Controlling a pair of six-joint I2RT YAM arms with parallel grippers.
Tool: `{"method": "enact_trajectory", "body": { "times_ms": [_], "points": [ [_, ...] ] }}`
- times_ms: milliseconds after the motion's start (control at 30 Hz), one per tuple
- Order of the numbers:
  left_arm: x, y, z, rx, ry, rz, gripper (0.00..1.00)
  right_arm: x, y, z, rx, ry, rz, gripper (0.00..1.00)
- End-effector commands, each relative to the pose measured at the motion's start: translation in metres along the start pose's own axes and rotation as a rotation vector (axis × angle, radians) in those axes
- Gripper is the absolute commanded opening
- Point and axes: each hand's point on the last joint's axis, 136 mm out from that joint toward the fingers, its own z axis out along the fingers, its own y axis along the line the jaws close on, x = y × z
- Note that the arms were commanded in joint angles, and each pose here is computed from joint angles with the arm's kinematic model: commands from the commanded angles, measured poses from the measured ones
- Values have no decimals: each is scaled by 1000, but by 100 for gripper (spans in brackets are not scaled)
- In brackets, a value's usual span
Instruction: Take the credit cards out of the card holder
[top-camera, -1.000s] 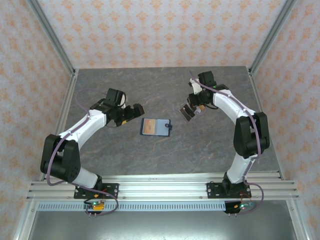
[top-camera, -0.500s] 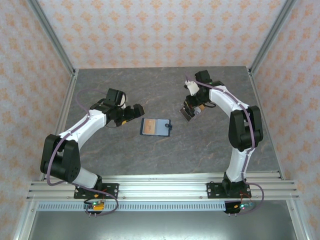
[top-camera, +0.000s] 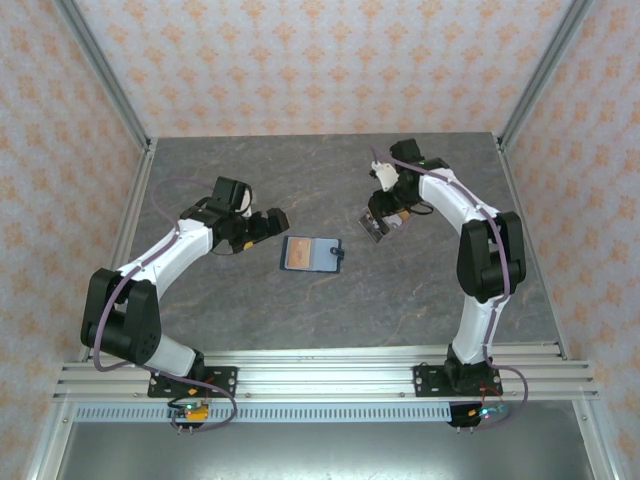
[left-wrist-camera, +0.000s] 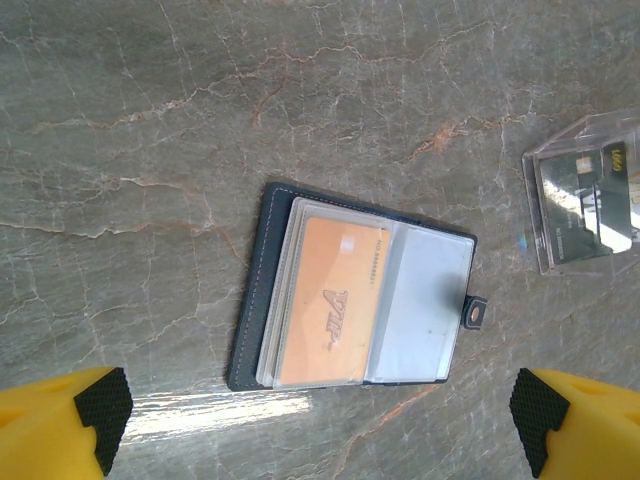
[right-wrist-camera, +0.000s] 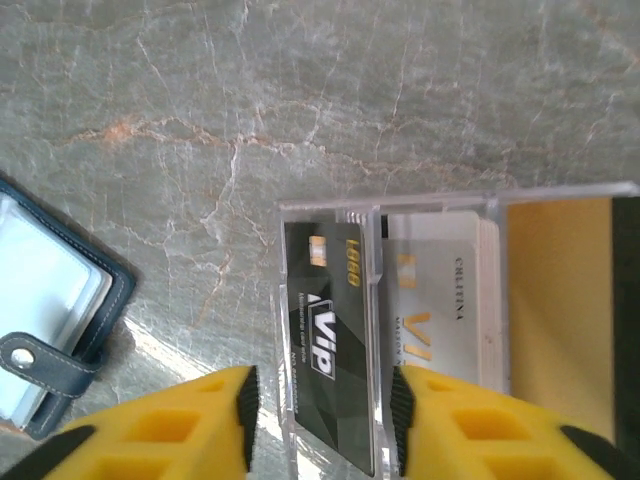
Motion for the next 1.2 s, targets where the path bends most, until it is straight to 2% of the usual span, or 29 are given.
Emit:
{"method": "enact_trajectory", "body": {
  "times_ms": [0,267,400,567,767,1000,1167],
  "points": [
    [-4,8,-3,-48,-10,-19,100,-10,0,-27,27,-47,74,46],
    [-7,26,-6,-139,-45,-54,100,-3,28,-64,81,-181,280,58],
    [-7,34,-7,-163,-57,-71,100,19,62,-66,85,-162,451,62],
    [-3,43,-11,-177,-75,-93,100,36,119,-40,30,-131,510,64],
    [6,51,-23,-184,-73,-112,100,40,187,8,-15,-99,527,62],
    [14,55,-30,-152,-66,-115,100,41,203,59,72,-6,514,51],
    [23,53,-25,-125,-21,-120,100,39,196,77,139,17,485,50]
  ]
}}
